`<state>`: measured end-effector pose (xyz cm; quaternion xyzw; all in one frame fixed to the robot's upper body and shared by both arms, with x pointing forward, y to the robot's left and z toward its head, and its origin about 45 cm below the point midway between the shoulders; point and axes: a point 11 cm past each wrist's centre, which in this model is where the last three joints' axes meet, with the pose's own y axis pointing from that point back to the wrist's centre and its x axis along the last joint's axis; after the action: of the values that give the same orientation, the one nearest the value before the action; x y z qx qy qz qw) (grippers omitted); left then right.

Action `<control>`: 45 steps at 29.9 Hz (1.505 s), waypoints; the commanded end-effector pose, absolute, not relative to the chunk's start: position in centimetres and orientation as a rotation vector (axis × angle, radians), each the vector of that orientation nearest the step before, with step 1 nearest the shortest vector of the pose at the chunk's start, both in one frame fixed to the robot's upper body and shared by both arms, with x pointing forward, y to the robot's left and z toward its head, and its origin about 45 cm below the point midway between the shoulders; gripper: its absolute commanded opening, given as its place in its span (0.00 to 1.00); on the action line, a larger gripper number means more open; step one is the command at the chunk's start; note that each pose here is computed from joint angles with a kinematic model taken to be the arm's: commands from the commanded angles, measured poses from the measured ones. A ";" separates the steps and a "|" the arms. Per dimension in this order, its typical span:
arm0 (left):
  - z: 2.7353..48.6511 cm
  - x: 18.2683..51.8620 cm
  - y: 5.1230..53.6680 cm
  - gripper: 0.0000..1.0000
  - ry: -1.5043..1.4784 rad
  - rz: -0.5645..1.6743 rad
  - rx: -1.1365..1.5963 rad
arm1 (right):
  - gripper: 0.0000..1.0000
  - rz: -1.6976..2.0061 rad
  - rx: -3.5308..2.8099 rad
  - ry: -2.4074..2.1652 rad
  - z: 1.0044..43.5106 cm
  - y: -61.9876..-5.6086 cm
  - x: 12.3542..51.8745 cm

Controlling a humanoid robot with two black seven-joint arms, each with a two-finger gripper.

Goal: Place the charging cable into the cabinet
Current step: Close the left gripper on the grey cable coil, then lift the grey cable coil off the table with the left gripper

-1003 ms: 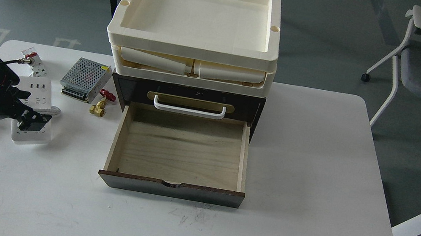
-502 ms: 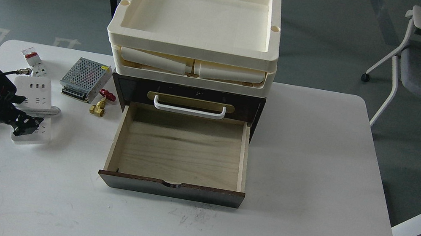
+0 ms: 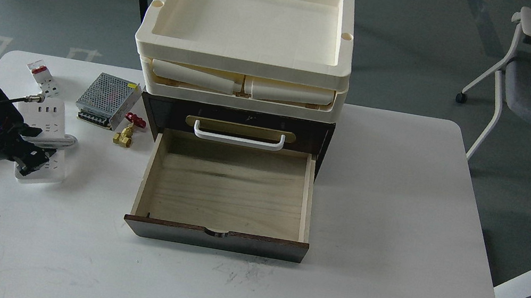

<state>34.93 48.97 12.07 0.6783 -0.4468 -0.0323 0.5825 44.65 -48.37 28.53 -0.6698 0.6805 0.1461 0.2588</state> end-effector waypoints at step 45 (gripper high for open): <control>30.0 31.0 51.2 0.00 -1.083 0.215 1.473 | 1.00 0.398 -1.804 1.858 28.3 -48.9 44.3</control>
<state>32.29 53.29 28.17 0.6582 -0.4883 0.0772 0.5678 44.29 -48.91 28.31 -0.6651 0.6852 0.1467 0.2581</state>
